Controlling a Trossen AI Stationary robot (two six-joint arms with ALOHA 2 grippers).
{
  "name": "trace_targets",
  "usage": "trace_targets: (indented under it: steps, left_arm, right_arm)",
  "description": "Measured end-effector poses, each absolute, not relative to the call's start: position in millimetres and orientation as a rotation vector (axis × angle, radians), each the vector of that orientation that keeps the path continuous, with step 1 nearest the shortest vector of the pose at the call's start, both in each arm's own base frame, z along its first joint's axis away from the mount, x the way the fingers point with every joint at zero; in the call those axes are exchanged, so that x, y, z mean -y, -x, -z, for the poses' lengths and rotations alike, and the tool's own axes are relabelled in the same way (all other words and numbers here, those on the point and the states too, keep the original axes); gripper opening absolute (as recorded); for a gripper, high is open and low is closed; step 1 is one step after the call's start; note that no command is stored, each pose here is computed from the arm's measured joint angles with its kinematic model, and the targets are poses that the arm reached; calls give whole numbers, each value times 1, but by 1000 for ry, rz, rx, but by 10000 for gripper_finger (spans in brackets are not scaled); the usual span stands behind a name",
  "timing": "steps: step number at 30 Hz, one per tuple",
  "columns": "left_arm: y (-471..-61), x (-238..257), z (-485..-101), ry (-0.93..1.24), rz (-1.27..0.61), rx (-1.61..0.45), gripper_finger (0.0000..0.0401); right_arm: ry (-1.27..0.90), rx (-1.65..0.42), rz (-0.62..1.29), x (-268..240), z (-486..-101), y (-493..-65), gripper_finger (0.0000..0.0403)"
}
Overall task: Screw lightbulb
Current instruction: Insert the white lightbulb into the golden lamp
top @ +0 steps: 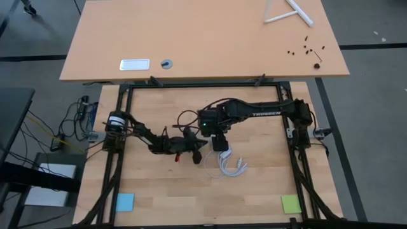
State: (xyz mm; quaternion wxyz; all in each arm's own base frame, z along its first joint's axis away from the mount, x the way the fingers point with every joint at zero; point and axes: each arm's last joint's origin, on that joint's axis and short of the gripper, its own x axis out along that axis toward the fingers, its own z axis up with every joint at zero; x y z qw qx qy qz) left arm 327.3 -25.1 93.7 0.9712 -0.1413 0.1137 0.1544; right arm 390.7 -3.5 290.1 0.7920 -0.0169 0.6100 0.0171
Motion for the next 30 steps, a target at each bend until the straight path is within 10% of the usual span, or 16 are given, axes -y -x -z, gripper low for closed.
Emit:
trace_targets:
  steps: [17, 30]
  left_arm:
    - [-353, 24, -115, 250, -231, -185, 4]
    - [-299, 20, -131, 283, -267, -104, 4]
  right_arm:
    - [70, -1308, -40, 3, -278, -393, 230]
    - [110, -1240, -51, 6, -292, -371, 222]
